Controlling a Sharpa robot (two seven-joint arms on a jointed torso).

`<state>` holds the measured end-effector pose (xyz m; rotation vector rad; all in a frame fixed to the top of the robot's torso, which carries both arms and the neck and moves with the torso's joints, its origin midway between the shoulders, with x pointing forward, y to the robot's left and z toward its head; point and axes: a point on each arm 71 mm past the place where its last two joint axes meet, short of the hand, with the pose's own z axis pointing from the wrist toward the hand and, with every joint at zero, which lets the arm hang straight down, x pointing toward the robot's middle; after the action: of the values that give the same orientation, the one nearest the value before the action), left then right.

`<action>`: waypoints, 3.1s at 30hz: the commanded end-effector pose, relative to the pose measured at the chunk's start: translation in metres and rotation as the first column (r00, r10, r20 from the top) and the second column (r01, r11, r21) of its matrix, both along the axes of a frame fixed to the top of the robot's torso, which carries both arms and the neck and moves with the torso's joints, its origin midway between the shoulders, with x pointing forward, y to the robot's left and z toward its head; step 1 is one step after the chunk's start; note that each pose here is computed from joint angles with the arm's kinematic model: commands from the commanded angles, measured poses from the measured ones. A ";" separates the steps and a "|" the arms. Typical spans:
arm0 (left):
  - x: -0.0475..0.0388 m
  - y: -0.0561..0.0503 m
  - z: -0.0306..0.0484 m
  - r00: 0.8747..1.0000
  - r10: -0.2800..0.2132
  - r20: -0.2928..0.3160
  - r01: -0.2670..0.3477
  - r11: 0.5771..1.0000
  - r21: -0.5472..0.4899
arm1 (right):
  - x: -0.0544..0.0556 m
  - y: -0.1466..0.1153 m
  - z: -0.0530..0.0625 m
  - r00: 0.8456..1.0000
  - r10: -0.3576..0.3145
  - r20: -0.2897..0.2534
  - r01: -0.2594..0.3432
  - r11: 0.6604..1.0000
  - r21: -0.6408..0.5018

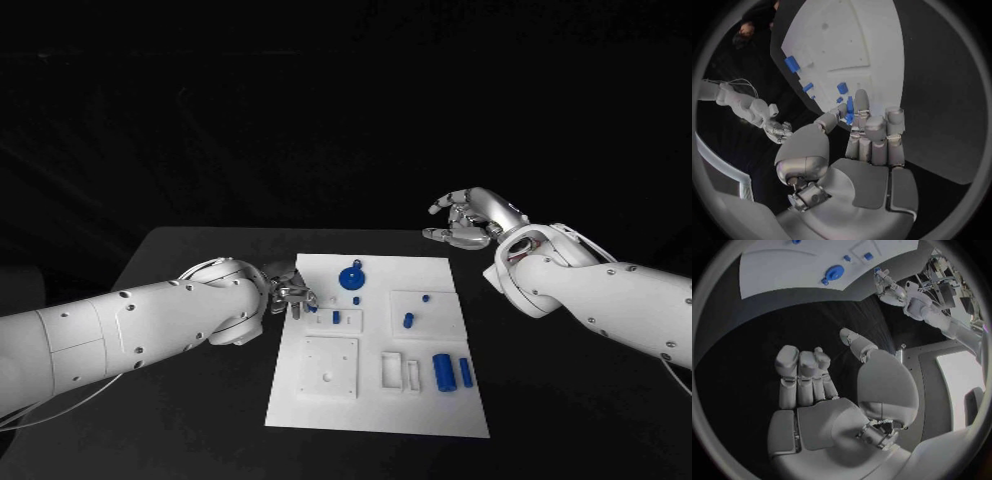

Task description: Assemble the parts on the task board

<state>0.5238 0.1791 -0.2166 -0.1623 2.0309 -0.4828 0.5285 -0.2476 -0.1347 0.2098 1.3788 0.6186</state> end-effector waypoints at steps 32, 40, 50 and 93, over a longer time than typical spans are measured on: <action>-0.0070 -0.008 -0.0221 0.992 0.037 0.119 -0.036 0.999 -0.008 | 0.000 0.000 -0.002 1.000 0.010 -0.008 -0.010 1.000 -0.003; -0.0074 -0.010 -0.0237 0.993 0.031 0.114 -0.030 1.000 -0.008 | -0.001 0.000 -0.002 1.000 0.010 -0.008 -0.010 1.000 -0.003; -0.0067 -0.014 -0.0276 0.993 0.000 0.119 -0.004 0.999 0.035 | -0.001 -0.001 -0.002 1.000 0.010 -0.008 -0.010 1.000 -0.003; -0.0100 -0.013 -0.0374 0.996 -0.032 0.085 0.023 0.995 0.099 | 0.000 -0.002 -0.002 1.000 0.009 -0.011 -0.009 1.000 -0.004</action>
<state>0.5157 0.1653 -0.2497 -0.0701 1.9381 -0.4187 0.5284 -0.2503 -0.1366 0.2160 1.3850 0.6160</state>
